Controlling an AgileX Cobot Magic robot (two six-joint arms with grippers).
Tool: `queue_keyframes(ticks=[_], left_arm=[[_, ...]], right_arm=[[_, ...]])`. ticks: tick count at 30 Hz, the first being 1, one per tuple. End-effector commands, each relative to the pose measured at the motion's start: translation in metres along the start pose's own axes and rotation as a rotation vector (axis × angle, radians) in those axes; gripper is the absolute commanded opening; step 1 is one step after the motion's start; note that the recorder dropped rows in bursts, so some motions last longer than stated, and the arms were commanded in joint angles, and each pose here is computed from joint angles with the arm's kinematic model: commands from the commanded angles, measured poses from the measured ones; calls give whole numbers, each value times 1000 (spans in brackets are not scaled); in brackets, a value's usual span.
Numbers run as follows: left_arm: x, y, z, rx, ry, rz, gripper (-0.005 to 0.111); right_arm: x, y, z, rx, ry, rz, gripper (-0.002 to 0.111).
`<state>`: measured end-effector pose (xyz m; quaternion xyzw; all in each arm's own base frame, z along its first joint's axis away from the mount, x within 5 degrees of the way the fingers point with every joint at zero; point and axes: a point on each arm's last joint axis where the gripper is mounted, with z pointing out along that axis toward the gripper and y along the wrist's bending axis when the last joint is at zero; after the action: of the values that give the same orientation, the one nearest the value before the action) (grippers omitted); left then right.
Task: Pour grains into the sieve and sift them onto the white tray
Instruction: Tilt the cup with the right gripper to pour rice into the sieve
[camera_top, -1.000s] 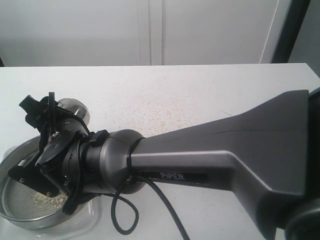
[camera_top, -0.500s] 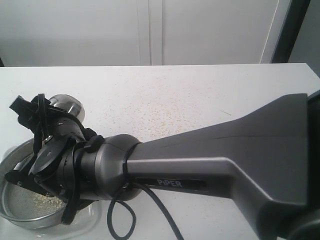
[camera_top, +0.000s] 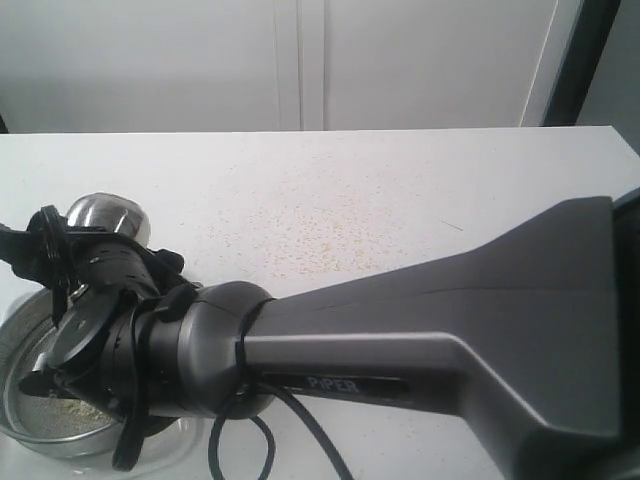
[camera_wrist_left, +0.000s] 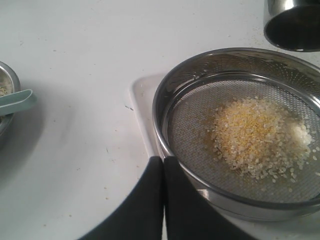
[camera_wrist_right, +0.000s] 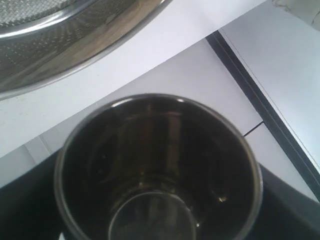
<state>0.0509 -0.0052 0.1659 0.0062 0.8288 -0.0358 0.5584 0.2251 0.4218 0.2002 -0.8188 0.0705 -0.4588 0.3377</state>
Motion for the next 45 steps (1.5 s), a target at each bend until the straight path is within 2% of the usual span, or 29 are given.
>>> queue_keyframes(ticks=[1,3,8,9,11,12,14,17,20,22,24,27,29,30,32,33,34,35,36,38,39,41,42,44,45], left_arm=[[1,0,0,2,-1,-8,0],[1,0,0,2,-1,-8,0],[1,0,0,2,-1,-8,0],[1,0,0,2,-1,-8,0],[1,0,0,2,-1,-8,0],[1,0,0,2,-1,-8,0],[1,0,0,2,-1,-8,0],[1,0,0,2,-1,-8,0],[1,0,0,2,-1,-8,0],[1,0,0,2,-1,-8,0],[1,0,0,2,-1,-8,0],[1,0,0,2,-1,-8,0],[1,0,0,2,-1,-8,0],[1,0,0,2,-1,-8,0],[1,0,0,2,-1,-8,0],[1,0,0,2,-1,-8,0],[1,0,0,2,-1,-8,0],[1,0,0,2,-1,-8,0],[1,0,0,2,-1,-8,0],[1,0,0,2,-1,-8,0],[1,0,0,2,-1,-8,0],[1,0,0,2,-1,-8,0],[1,0,0,2,-1,-8,0],[1,0,0,2,-1,-8,0],[1,0,0,2,-1,-8,0]], right_arm=[[0,-6,-2,28,-14,-36,0],[0,-7,-3,29,-6,-69,0],[-4,-6,-3,33,-29,-31,0],[0,-7,-3,28,-10,4,0],[1,-8,0,43,-45,167,0],[0,-9,0,46,-55,176,0],[4,-7,0,35,-17,90,0],[8,-10,2,44,-20,183,0],[7,-10,0,37,5,100,0],[21,-10,5,43,20,202,0],[13,-12,4,50,-51,318,0],[16,-5,5,20,7,113,0],[16,-4,9,28,-80,296,0],[11,-3,8,16,-108,322,0],[6,0,4,-5,-61,143,0],[11,2,7,-10,-40,122,0],[18,6,12,-13,-49,190,0],[16,6,13,-14,-101,329,0],[11,5,9,-19,-129,357,0],[4,9,5,-10,-128,125,0],[9,12,8,-18,-102,72,0],[15,15,12,-25,-111,197,0],[12,15,10,-28,-121,204,0],[1,16,1,-42,-107,51,0],[3,17,1,-45,-90,18,0]])
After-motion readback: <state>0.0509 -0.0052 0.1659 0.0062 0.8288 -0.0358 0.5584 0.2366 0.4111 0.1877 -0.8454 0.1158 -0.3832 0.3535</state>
